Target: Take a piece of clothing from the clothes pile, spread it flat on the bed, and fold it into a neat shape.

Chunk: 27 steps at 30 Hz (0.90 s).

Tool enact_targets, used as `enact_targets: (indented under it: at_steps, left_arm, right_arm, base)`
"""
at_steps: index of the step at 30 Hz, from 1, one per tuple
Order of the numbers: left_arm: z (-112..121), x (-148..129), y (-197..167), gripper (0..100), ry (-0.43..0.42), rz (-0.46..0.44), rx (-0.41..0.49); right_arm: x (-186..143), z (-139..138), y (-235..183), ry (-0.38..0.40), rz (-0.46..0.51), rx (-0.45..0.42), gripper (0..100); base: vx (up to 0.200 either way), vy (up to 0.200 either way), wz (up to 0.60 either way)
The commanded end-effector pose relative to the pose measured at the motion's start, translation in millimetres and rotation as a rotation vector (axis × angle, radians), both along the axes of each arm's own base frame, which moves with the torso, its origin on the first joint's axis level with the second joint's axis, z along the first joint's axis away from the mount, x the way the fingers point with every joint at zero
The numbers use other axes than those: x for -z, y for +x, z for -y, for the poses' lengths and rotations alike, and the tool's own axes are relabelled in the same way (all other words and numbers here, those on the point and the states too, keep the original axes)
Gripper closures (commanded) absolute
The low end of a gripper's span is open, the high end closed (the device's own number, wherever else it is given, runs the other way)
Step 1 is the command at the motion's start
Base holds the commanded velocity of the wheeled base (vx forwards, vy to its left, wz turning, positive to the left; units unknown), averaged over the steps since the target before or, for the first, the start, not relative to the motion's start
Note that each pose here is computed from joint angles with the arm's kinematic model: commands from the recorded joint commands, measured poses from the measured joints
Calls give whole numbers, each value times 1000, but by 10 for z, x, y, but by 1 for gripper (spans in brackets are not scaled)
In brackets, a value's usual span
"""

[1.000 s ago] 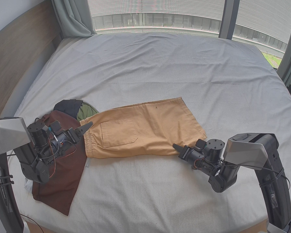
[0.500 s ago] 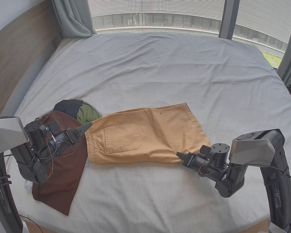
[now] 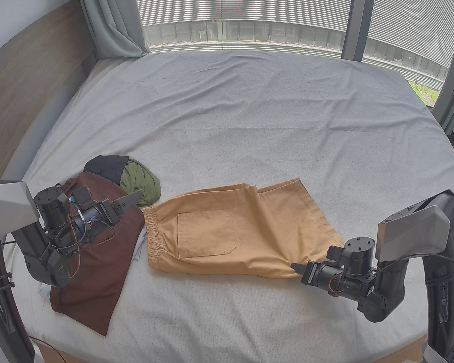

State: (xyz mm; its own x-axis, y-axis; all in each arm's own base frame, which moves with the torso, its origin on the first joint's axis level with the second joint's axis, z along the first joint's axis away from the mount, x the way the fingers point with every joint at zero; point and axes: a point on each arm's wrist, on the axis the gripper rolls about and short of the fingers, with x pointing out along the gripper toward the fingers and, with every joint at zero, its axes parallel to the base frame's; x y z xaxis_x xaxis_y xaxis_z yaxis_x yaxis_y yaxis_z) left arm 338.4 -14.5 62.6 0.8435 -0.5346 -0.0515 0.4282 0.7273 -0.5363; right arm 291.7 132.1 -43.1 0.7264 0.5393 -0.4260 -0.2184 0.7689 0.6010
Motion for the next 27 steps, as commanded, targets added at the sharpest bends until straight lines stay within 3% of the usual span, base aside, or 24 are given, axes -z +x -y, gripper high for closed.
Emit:
enact_targets:
  at_steps: [1, 15, 16, 22, 27]
  left_arm:
    - [26, -15, -20, 0, 0, 1, 8]
    - [67, -23, -20, 0, 30, 24, 21]
    - [72, -23, -20, 0, 30, 24, 22]
    - [67, -5, -40, 0, 56, 30, 26]
    - [38, 2, -31, 0, 85, 52, 54]
  right_arm:
    - [-44, 56, -133, -51, -9, 14, 100]
    - [-9, -37, -206, -60, -25, -14, 100]
    - [-9, -37, -206, -59, -26, -13, 0]
    - [11, -27, -365, -71, -78, -65, 0]
    - [-201, -6, -579, -34, -89, -169, 0]
  base:
    - [0, 0, 0]
    - [0, 0, 0]
    - [0, 0, 0]
    - [0, 0, 0]
    - [0, 0, 0]
